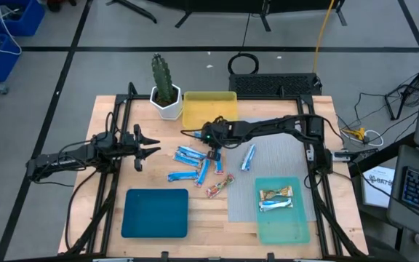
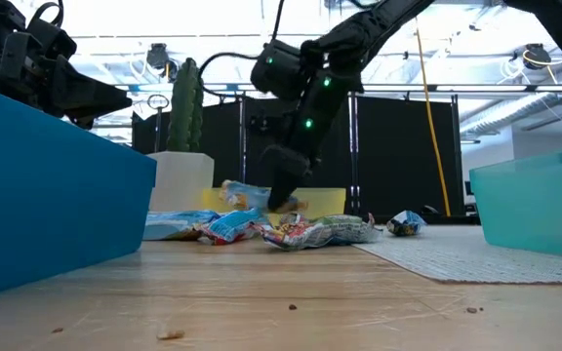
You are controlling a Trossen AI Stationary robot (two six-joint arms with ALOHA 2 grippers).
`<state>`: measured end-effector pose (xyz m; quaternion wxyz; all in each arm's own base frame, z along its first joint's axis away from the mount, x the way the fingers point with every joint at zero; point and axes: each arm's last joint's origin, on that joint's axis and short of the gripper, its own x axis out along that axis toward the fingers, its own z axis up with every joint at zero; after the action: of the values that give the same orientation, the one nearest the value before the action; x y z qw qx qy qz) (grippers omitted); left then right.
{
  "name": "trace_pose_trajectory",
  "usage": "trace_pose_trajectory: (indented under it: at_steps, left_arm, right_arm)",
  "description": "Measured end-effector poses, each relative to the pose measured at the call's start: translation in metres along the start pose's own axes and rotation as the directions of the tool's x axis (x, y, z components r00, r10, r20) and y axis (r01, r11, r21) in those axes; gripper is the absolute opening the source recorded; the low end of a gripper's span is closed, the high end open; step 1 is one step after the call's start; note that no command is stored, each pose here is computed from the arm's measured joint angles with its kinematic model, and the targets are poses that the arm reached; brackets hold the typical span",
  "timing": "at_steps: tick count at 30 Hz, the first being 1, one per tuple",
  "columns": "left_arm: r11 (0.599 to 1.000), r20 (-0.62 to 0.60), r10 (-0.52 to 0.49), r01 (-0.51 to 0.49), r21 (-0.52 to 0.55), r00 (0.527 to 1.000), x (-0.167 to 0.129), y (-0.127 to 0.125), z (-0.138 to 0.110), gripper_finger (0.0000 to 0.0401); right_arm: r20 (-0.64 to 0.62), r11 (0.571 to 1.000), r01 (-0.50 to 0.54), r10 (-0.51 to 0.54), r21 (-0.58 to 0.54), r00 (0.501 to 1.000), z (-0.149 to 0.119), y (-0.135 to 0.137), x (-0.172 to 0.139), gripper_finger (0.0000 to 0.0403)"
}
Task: Pick and place Granola Bars by type
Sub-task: Put the yellow granola bar into the green bin
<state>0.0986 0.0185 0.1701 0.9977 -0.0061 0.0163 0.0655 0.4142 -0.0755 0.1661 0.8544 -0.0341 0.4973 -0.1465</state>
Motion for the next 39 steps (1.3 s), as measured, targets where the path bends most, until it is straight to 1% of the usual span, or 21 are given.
trace_pose_trajectory:
  at_steps: [7,11,15,19,26,31,36,39]
  left_arm:
    - [1.0,0.0,0.0,0.0,0.0,1.0,0.0,0.0,0.0,0.0124]
    - [1.0,-0.001,0.0,0.0,0.0,1.0,0.0,0.0,0.0,0.0124]
    - [1.0,-0.001,0.004,-0.004,0.0,1.0,0.0,0.0,0.0,0.0124]
    - [1.0,0.0,0.004,-0.004,0.0,1.0,0.0,0.0,0.0,0.0124]
    - [1.0,0.0,0.004,-0.004,0.0,1.0,0.0,0.0,0.0,0.0124]
    - [1.0,0.0,0.006,-0.006,0.0,1.0,0.0,0.0,0.0,0.0124]
    - [1.0,0.0,0.006,-0.006,0.0,1.0,0.0,0.0,0.0,0.0124]
    - [1.0,0.0,0.006,-0.006,0.0,1.0,0.0,0.0,0.0,0.0124]
  right_arm:
    - [0.019,0.999,-0.01,0.011,-0.045,1.0,0.01,0.006,-0.035,0.0013]
    - [0.024,0.999,0.015,-0.014,-0.048,1.0,0.016,0.003,-0.06,0.0013]
    - [0.002,0.999,0.029,-0.029,-0.015,1.0,0.019,0.001,-0.084,0.0013]
    - [-0.033,0.999,0.022,-0.021,0.027,0.999,0.022,0.0,-0.114,0.0013]
    - [-0.06,0.998,0.002,0.001,0.06,0.998,0.025,0.006,-0.167,0.0013]
    - [-0.135,0.994,0.004,0.011,0.107,0.991,0.014,0.01,-0.2,0.0013]
    - [-0.254,0.994,0.014,0.013,0.104,0.967,-0.008,0.019,-0.229,0.0013]
    - [-0.319,0.995,-0.028,0.057,0.095,0.946,-0.02,0.026,-0.245,0.0013]
